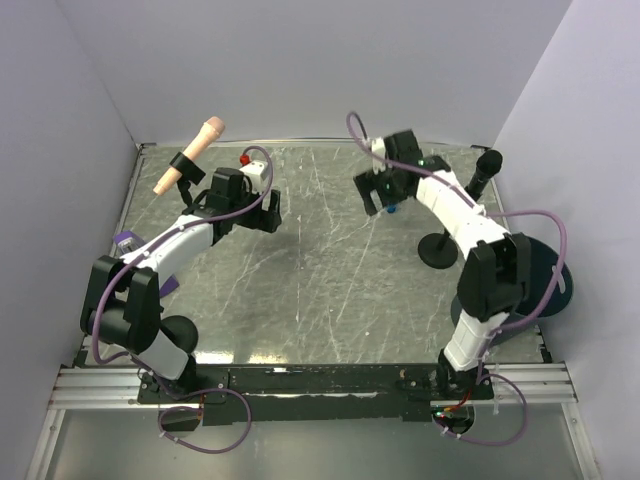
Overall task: Put the trash bags into the trash bin
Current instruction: Move the trash bag to the center of the board.
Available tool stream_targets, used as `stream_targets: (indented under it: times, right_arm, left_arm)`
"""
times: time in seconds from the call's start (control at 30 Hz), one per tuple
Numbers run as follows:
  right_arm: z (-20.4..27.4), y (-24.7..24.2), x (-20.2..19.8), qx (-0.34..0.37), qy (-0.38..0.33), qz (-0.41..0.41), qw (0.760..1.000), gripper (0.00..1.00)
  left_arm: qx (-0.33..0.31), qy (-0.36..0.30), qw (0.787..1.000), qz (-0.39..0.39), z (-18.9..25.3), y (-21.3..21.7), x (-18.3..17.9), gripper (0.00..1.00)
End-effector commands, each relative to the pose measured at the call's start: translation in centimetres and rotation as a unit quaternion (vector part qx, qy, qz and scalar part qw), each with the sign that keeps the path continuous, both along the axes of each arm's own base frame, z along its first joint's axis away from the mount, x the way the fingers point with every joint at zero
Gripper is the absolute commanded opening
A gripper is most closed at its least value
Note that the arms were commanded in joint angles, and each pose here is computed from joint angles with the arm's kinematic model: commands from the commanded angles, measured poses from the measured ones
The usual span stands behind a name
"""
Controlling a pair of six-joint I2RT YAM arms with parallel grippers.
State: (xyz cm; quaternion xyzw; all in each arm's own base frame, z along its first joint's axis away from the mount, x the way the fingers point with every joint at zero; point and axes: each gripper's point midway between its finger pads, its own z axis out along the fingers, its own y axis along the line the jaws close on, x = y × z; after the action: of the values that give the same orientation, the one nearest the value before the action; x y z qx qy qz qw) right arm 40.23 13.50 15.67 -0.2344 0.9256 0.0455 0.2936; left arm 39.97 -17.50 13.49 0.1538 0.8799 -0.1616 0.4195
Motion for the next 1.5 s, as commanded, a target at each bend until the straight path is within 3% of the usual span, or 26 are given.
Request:
stream_targets:
  times: [0.0,0.23,0.87,1.37,1.4,1.43,1.47]
  right_arm:
    - [2.8,-0.7,5.0,0.015,-0.037,-0.021,0.999,0.99]
    - [0.5,-2.0,7.7,0.005,-0.018,-0.016,1.0,0.87]
    - [-7.3,-3.1,14.6,-0.004,0.019,-0.034,0.999,0.81]
    - [-12.5,-2.9,12.9,-0.032,0.086,-0.038,0.995,0.63]
    - [-12.4,-2.7,12.9,-0.033,0.083,-0.032,0.996,0.59]
    - [-12.2,-2.3,12.6,-0.036,0.085,-0.02,0.996,0.45]
    - [-11.8,-1.9,12.4,-0.038,0.083,-0.016,0.996,0.39]
  left_arm:
    - [-0.011,-0.024,1.0,0.009,2.5,0.0,0.9,0.95]
    - [-0.007,-0.012,1.0,0.009,2.1,0.5,-0.8,0.95]
    - [0.007,0.033,0.999,-0.01,-0.1,0.9,-3.0,0.95]
    - [-0.004,0.026,1.0,-0.006,0.5,1.1,-3.3,0.95]
    - [-0.005,0.025,1.0,-0.005,0.6,1.2,-3.4,0.95]
    - [-0.008,0.019,1.0,-0.004,1.0,1.2,-3.4,0.96]
    - [-0.009,0.02,1.0,-0.004,1.1,1.3,-3.5,0.96]
